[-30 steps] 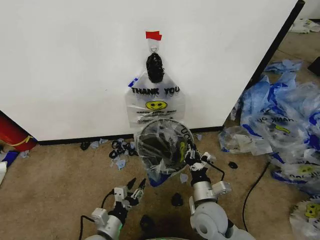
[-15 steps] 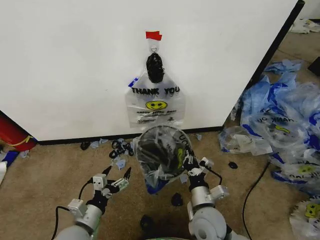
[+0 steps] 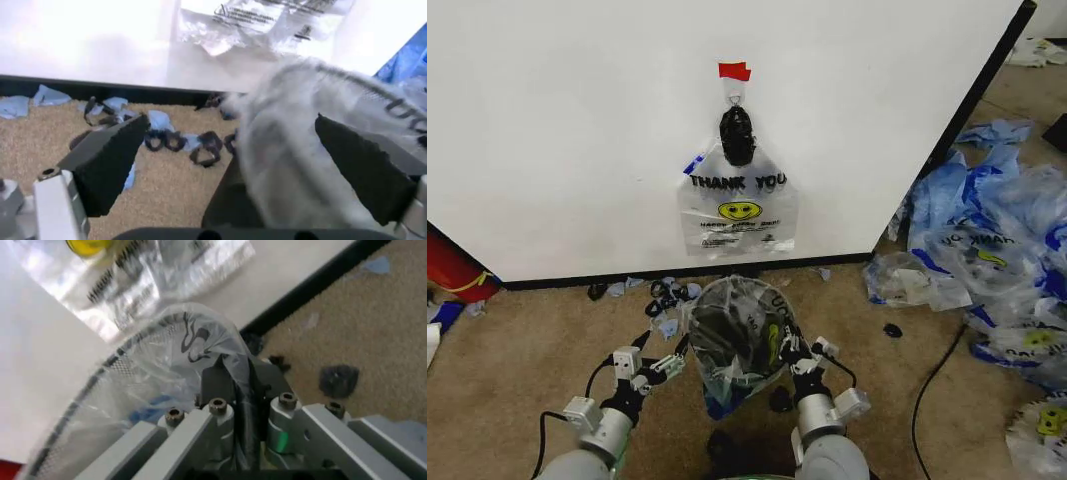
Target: Pick up the garbage bag from the wall and place it over the trash bin.
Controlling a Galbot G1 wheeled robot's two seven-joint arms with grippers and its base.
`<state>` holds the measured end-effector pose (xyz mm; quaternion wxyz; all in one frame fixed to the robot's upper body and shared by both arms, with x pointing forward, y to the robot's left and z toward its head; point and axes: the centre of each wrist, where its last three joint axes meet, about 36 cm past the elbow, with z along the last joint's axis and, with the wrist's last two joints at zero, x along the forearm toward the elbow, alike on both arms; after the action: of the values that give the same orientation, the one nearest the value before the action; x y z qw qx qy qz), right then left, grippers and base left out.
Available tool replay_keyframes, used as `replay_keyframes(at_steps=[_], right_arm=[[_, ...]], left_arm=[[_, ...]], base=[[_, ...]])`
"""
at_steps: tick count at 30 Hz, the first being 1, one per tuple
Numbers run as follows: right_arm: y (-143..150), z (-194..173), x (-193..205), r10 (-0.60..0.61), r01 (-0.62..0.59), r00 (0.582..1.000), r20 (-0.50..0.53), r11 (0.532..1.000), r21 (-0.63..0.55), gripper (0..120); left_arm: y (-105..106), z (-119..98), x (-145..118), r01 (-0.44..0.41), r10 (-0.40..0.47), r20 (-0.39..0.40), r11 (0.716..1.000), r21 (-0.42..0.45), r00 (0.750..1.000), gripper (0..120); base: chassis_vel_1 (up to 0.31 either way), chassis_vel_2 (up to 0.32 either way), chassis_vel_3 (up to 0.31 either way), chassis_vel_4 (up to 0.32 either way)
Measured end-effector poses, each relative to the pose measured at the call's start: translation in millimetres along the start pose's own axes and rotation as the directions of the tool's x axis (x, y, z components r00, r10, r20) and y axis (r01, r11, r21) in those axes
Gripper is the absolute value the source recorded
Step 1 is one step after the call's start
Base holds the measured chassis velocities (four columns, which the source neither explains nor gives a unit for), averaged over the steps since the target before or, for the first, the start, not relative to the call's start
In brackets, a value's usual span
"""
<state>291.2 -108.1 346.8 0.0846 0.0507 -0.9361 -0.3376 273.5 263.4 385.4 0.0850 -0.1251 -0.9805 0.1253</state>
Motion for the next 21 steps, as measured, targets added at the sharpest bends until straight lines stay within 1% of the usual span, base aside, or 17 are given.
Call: replay_keyframes(at_steps=[4,17,18,19,20,21], right_arm=[[-2.2,5.8,2.6,-0.011,0.011,1.000,-0.007,1.000,0.014,1],[-2.9,8.5,13.3,-0.020,0.020,1.000,-0.016,0.999,0.040,1],[-2.8,8.5,15.0,-0.022,0.022,1.000,-0.015,0.999,0.041,1],[-2.8,8.6,15.9,-0.025,0.025,1.000,-0.014,0.999,0.043,5],[-2.8,8.6,15.9,-0.025,0.025,1.000,-0.014,0.999,0.043,5],[-2.8,8.5,16.7,-0.027,0.028,1.000,-0.013,0.999,0.044,9]], left_arm=[[-0.1,1.7,-0.1,0.002,-0.002,-0.001,1.000,0.003,1.000,99],[-1.4,4.2,0.5,0.001,-0.001,0.002,1.000,0.007,1.000,99],[-1.3,4.6,1.2,0.001,-0.001,0.004,1.000,0.006,1.000,99],[-1.5,5.0,1.5,0.001,-0.001,0.005,1.000,0.006,1.000,99],[-1.5,5.0,1.5,0.001,-0.001,0.005,1.000,0.006,1.000,99],[-1.8,5.3,1.7,0.001,-0.001,0.006,1.000,0.006,1.000,99]], base=[[0.000,0.000,0.000,0.000],[0.000,0.000,0.000,0.000],[0.000,0.000,0.000,0.000],[0.000,0.000,0.000,0.000],[0.000,0.000,0.000,0.000],[0.000,0.000,0.000,0.000]])
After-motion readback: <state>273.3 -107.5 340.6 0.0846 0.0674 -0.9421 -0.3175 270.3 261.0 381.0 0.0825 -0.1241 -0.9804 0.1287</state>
